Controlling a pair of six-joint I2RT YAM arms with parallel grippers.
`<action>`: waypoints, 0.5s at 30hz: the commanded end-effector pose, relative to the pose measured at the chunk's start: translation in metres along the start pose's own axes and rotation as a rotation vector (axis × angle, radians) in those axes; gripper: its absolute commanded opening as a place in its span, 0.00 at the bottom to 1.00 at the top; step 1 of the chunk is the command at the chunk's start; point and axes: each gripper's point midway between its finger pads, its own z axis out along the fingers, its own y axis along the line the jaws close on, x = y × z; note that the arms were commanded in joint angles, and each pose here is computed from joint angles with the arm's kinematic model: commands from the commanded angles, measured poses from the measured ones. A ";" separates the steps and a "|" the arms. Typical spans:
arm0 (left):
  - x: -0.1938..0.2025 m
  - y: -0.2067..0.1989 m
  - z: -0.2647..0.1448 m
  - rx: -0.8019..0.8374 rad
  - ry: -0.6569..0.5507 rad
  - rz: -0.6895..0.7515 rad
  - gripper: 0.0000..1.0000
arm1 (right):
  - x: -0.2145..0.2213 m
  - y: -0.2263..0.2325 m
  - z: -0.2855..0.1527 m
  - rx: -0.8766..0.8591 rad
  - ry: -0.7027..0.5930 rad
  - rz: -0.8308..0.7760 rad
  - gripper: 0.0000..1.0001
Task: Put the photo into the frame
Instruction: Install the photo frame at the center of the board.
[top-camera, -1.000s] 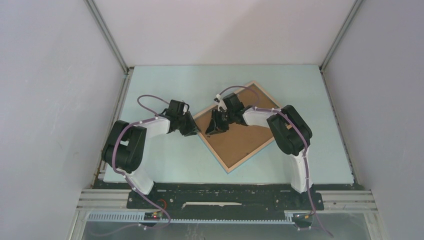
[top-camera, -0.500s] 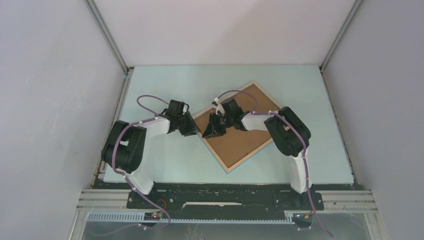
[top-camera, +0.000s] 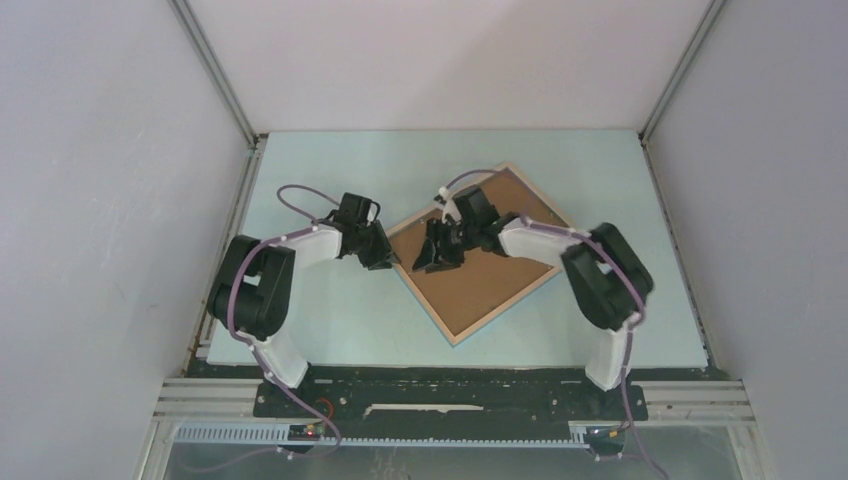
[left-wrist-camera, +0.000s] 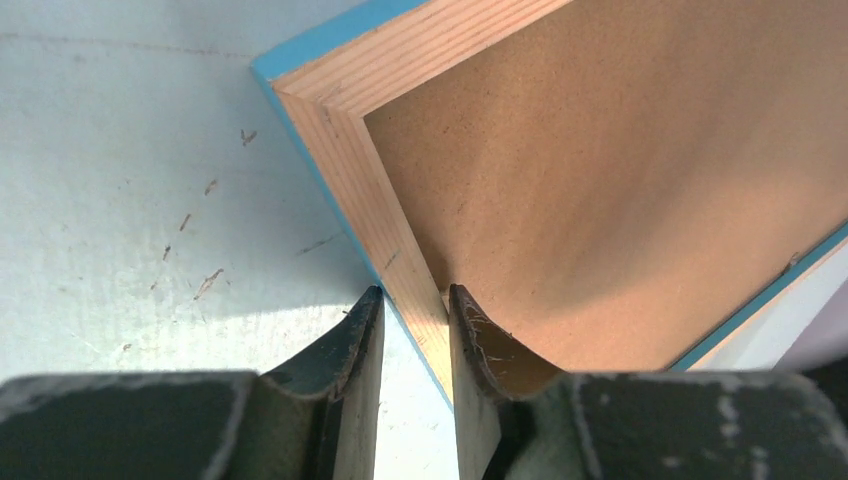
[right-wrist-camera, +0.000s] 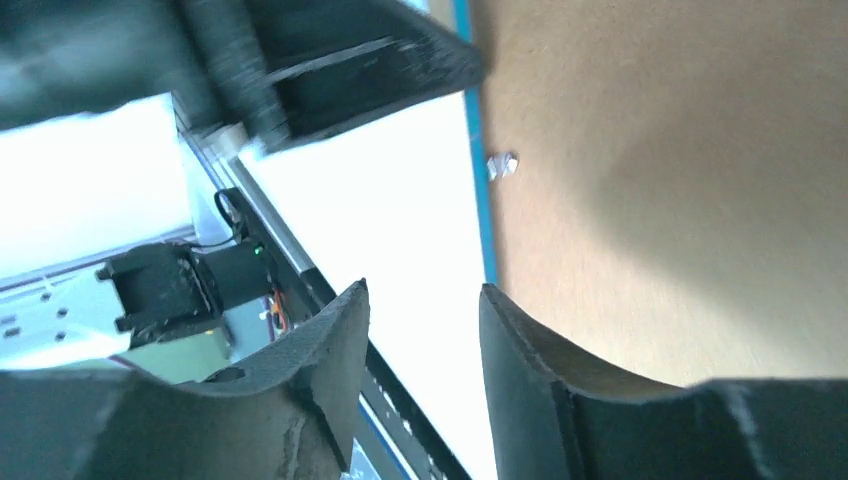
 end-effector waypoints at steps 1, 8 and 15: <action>-0.030 0.031 -0.001 -0.177 -0.002 0.033 0.16 | -0.024 0.005 -0.095 0.203 -0.137 -0.171 0.60; -0.084 0.010 -0.019 -0.163 -0.084 0.040 0.58 | -0.010 -0.069 -0.164 0.434 -0.209 -0.073 0.68; -0.031 -0.003 -0.079 -0.028 -0.122 0.068 0.91 | -0.007 -0.135 -0.218 0.666 -0.307 0.036 0.75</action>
